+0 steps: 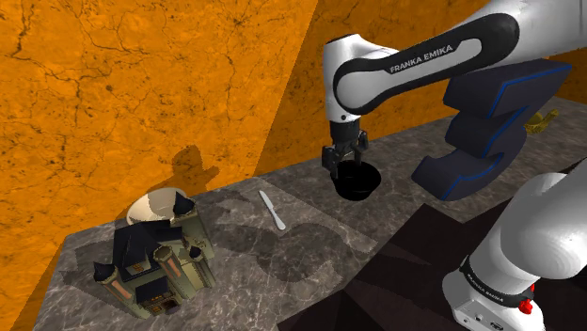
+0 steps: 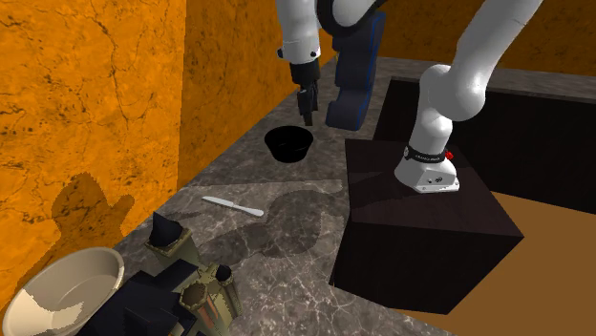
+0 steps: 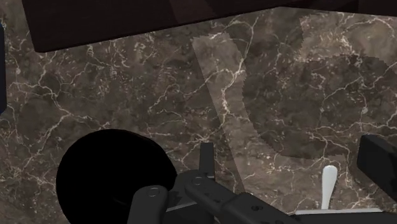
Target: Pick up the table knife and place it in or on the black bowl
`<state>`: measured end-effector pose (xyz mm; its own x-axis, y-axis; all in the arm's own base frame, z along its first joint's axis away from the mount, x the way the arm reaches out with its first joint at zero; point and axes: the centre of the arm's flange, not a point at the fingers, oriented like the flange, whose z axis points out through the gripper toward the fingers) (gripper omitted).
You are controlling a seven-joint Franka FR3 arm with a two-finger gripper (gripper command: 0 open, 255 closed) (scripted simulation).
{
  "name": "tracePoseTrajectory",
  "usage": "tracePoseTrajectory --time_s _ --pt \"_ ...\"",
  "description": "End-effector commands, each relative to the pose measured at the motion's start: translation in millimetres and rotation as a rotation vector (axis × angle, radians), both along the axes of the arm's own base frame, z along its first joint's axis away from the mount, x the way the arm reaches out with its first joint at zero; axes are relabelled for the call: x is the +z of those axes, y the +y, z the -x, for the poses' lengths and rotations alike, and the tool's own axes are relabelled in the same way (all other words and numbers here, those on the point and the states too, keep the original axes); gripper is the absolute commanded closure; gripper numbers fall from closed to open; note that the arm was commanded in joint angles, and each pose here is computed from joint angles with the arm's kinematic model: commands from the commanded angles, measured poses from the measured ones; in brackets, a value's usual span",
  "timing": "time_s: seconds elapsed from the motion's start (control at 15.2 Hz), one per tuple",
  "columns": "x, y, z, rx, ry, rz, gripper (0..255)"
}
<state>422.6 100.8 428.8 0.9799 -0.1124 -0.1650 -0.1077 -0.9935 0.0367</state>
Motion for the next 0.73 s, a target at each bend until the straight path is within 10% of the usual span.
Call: tracePoseTrajectory --time_s 0.0,0.66 --pt "-17.8 13.7 -19.4 -0.018 0.002 0.004 0" --pt "-101.8 63.4 -112.0 -0.102 0.016 0.029 0"
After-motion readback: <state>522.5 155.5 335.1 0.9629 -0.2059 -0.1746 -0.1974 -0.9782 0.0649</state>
